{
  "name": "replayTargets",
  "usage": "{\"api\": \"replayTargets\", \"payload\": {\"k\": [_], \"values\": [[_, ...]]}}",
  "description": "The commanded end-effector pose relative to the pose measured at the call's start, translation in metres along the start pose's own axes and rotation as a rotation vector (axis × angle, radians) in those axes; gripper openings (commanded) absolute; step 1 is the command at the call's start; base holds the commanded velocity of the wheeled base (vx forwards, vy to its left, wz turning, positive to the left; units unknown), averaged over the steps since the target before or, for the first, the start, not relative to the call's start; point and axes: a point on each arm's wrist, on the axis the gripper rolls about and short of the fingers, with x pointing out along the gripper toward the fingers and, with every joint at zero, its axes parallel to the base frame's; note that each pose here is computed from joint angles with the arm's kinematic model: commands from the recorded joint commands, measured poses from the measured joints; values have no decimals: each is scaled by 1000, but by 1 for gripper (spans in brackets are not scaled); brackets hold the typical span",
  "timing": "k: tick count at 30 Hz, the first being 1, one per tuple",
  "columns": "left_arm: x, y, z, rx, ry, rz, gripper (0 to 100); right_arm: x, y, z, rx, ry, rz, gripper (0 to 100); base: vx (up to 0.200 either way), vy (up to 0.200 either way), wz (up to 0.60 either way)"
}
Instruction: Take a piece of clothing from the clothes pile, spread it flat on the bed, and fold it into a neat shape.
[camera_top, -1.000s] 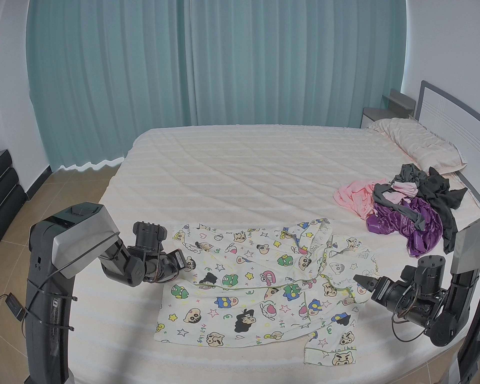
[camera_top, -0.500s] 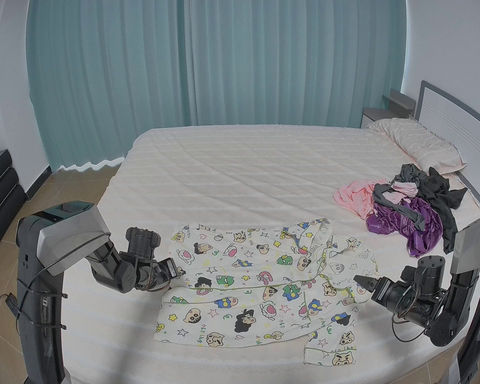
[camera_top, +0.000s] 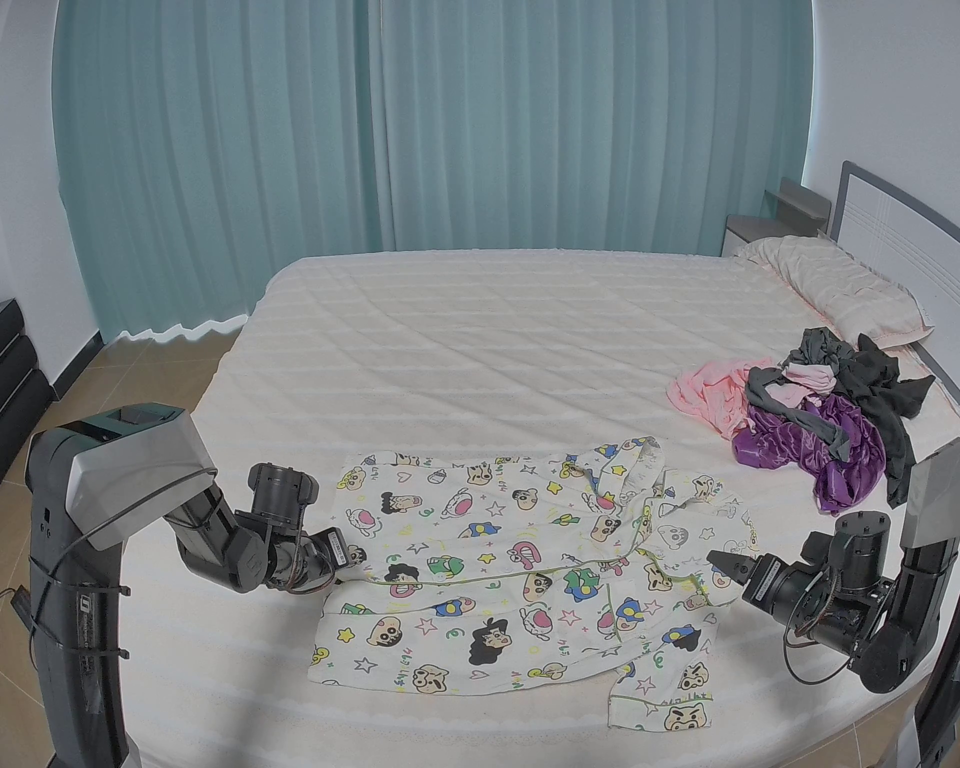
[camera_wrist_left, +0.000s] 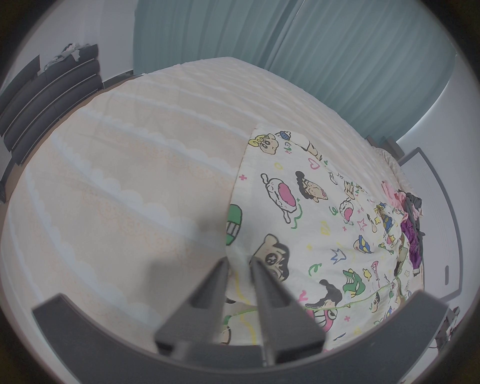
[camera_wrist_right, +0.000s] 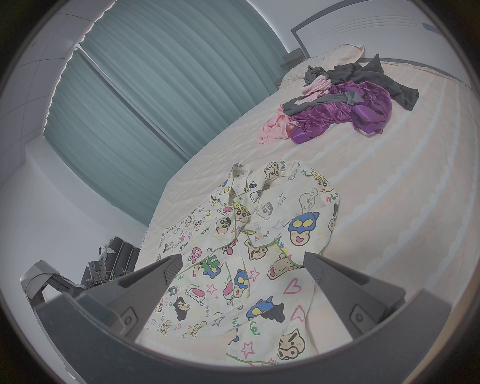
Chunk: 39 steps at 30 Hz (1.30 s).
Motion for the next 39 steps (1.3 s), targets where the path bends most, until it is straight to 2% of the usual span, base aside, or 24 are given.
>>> {"api": "replayTargets", "payload": {"k": [1, 11, 14, 17, 21, 23, 24, 26, 28, 29, 33, 39], "values": [[-1, 0, 1, -2, -6, 1, 100, 0, 1, 1, -1, -8, 8, 100, 0, 0, 0], [-14, 4, 21, -57, -69, -7, 100, 1, 2, 2, -1, -17, 15, 100, 0, 0, 0], [-34, 2, 37, -174, -112, -52, 100, 14, 10, 10, -6, -60, 54, 100, 0, 0, 0], [-53, 4, 42, -285, -94, -117, 100, 41, 21, 24, -13, -109, 93, 100, 0, 0, 0], [-85, 7, 34, -370, -26, -206, 100, 84, 37, 45, -3, -79, 69, 100, 0, 0, 0], [-94, 7, 29, -389, -13, -219, 100, 99, 43, 52, 14, -66, 61, 100, 0, 0, 0], [-102, 8, 25, -414, -10, -235, 100, 115, 51, 57, 50, -54, 61, 100, 0, 0, 0], [-110, 7, 17, -457, 1, -263, 100, 137, 66, 59, 99, -32, 67, 100, 0, 0, 0], [-112, 6, 13, -472, 7, -276, 100, 146, 70, 57, 106, -22, 57, 100, 0, 0, 0], [-114, 7, 6, -509, 11, -294, 100, 166, 75, 49, 98, 4, 27, 100, 0, 0, 0], [-114, 7, -11, -511, 7, -349, 100, 208, 81, 43, 86, 8, -27, 100, 0, 0, 0], [-107, 12, -26, -496, 39, -393, 100, 238, 73, 37, 84, 7, -95, 100, 0, 0, 0]]}}
